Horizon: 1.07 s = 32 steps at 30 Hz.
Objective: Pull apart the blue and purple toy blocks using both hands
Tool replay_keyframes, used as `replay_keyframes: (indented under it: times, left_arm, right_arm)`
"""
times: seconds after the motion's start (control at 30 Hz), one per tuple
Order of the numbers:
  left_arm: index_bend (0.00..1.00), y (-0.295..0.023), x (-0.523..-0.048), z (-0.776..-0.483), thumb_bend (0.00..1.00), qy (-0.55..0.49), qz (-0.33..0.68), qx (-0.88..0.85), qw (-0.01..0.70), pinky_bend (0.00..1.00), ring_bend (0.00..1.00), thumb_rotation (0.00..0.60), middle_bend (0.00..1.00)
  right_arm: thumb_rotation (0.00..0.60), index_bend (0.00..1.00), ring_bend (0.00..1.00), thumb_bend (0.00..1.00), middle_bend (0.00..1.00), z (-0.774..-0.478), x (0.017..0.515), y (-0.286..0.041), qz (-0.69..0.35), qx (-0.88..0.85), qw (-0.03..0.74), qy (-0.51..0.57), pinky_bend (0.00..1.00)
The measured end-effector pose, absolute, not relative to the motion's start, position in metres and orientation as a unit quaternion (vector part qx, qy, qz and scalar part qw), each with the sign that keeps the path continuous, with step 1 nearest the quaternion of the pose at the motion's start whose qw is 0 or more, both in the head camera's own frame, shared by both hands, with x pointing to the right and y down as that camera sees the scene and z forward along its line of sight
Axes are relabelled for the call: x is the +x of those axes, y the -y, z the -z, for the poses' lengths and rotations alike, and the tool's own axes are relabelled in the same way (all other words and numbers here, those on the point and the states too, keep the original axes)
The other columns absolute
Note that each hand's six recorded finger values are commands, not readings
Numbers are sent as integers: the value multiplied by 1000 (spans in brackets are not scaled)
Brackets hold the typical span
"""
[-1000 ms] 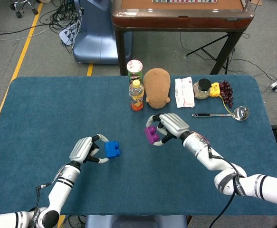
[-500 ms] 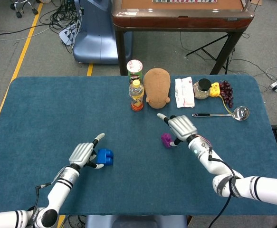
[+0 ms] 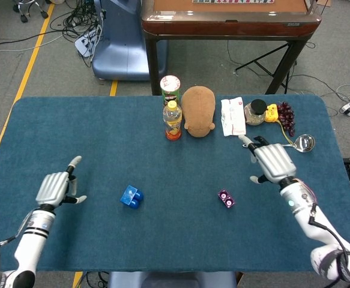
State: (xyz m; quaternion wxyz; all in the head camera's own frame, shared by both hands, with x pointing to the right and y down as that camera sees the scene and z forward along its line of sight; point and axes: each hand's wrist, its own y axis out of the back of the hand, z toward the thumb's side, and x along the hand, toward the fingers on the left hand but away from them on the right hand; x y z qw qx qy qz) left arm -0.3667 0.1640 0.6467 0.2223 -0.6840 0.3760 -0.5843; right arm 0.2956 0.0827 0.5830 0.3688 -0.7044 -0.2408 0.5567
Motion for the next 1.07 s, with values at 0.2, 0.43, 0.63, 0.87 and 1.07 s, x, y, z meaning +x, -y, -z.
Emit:
replay_keyframes:
  times: [0.2, 0.43, 0.63, 0.87, 1.07]
  left_arm:
    - [0, -163, -425, -619, 0, -409, 603, -630, 269, 804, 537, 600, 507]
    - [0, -166, -460, -582, 0, -402, 606, -580, 367, 599, 285, 600, 340]
    - [0, -181, -493, -555, 0, -386, 626, -548, 398, 543, 230, 600, 290]
    - [0, -210, -513, -541, 0, -343, 649, -553, 394, 543, 253, 600, 290]
    - [0, -232, -519, -537, 0, -331, 654, -554, 395, 543, 259, 600, 290]
  right_arm:
    - [600, 127, 328, 0, 396, -565, 334, -102, -558, -690, 369, 279, 397]
    - [600, 148, 326, 0, 395, -551, 385, -129, -556, -671, 359, 333, 388]
    - [600, 171, 326, 0, 395, -545, 425, -155, -567, -655, 335, 371, 388]
    - [600, 210, 326, 0, 395, -535, 461, -185, -571, -641, 302, 414, 388]
    - [600, 211, 326, 0, 395, -521, 474, -203, -572, -626, 307, 431, 388]
